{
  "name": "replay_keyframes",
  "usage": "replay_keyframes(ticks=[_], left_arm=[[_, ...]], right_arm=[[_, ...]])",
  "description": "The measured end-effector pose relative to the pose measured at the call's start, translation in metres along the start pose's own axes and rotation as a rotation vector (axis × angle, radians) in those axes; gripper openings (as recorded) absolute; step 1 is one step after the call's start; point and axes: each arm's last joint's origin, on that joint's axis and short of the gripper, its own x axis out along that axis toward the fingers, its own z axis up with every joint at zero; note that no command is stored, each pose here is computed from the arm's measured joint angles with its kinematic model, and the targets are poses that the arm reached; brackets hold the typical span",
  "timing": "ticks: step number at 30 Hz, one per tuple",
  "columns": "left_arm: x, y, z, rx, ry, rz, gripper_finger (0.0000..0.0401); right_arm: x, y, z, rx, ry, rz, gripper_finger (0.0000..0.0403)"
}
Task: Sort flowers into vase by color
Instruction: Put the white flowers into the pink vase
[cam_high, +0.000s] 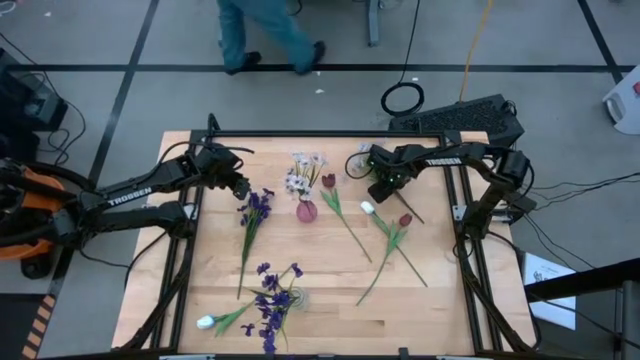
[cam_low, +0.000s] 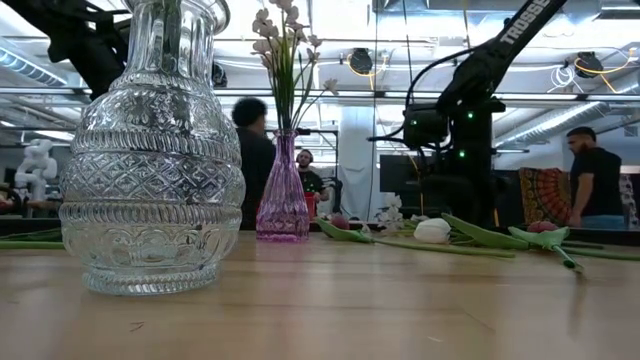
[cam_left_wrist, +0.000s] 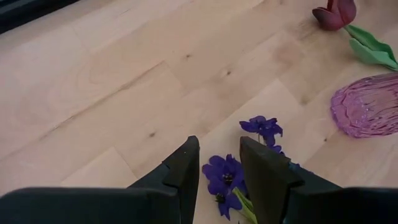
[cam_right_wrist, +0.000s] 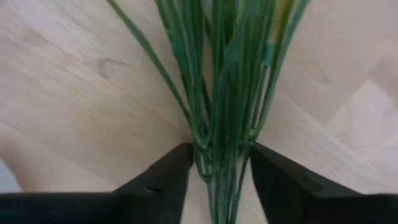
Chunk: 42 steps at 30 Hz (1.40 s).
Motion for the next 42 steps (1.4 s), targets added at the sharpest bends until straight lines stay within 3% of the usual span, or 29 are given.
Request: replay_keyframes(ticks=[4, 6, 10, 18, 27, 31, 38, 42], left_arm=[[0.0, -0.001, 0.0, 0.001, 0.007, -0.019, 0.012], [0.0, -0.001, 0.0, 0.001, 0.011, -0.033, 0.012], [0.0, -0.002, -0.001, 0.001, 0.018, -0.055, 0.012], [0.0, -0.003, 0.001, 0.001, 0.005, -0.064, 0.012], [0.0, -0.004, 0.004, 0.003, -0.027, -0.086, 0.012], [0.0, -0.004, 0.005, 0.004, -0.038, -0.09, 0.012], [-0.001, -0.005, 0.008, 0.005, -0.069, -0.102, 0.012], [-0.001, -0.006, 0.008, 0.006, -0.069, -0.102, 0.012]], right_arm=[[0.003, 0.001, 0.001, -0.019, 0.011, 0.022, 0.0046], [-0.003, 0.001, -0.001, -0.024, -0.008, 0.027, 0.0017], [-0.033, -0.001, -0.009, -0.011, -0.106, 0.069, 0.002], [-0.145, -0.006, -0.035, 0.056, -0.644, 0.293, 0.0004], [-0.235, -0.021, -0.091, -0.103, -1.223, 0.507, 0.0001], [-0.227, -0.022, -0.107, -0.129, -1.344, 0.597, 0.0001], [-0.177, -0.01, -0.125, -0.104, -1.584, 0.837, 0.0001], [-0.147, -0.002, -0.133, -0.15, -1.589, 0.896, 0.0]])
